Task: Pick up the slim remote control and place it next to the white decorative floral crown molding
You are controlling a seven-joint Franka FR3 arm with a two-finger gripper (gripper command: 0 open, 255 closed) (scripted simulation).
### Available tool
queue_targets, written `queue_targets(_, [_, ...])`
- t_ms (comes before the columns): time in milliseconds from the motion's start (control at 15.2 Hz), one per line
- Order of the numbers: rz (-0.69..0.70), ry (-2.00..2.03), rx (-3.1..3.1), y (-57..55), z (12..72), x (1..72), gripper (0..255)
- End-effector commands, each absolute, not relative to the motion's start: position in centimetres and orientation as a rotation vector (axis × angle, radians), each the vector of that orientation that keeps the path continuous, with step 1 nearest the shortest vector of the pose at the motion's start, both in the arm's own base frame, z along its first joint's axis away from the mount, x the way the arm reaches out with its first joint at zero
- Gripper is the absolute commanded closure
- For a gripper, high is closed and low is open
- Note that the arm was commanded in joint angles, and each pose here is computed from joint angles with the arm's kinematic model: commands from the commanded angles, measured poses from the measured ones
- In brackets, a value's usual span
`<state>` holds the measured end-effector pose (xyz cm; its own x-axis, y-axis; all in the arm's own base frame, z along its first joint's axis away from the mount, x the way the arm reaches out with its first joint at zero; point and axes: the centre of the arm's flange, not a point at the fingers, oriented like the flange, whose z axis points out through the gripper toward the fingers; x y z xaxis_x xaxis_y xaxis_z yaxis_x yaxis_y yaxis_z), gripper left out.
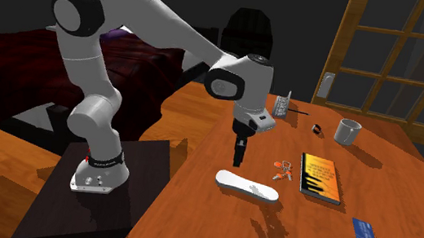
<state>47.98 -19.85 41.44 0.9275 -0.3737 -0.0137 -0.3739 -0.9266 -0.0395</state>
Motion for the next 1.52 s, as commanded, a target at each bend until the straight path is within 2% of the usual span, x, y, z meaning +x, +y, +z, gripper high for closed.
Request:
queue_targets(0, [0.008,0.642,-3.042,-21.9,39.9,48.9,0])
queue_targets(264, [0.006,0.738,-3.034,-25.5,37.4,50.8,0])
queue_targets(726, [0.006,0.738,-3.034,-25.4,33.7,50.8,0])
queue_targets(1254, [0.006,0.738,-3.034,-25.4,33.4,50.8,0])
queue_targets(1320, [0.006,0.738,-3.034,-25.4,33.4,50.8,255])
queue_targets(1452, [0.006,0.738,-3.034,-25.4,33.4,50.8,255])
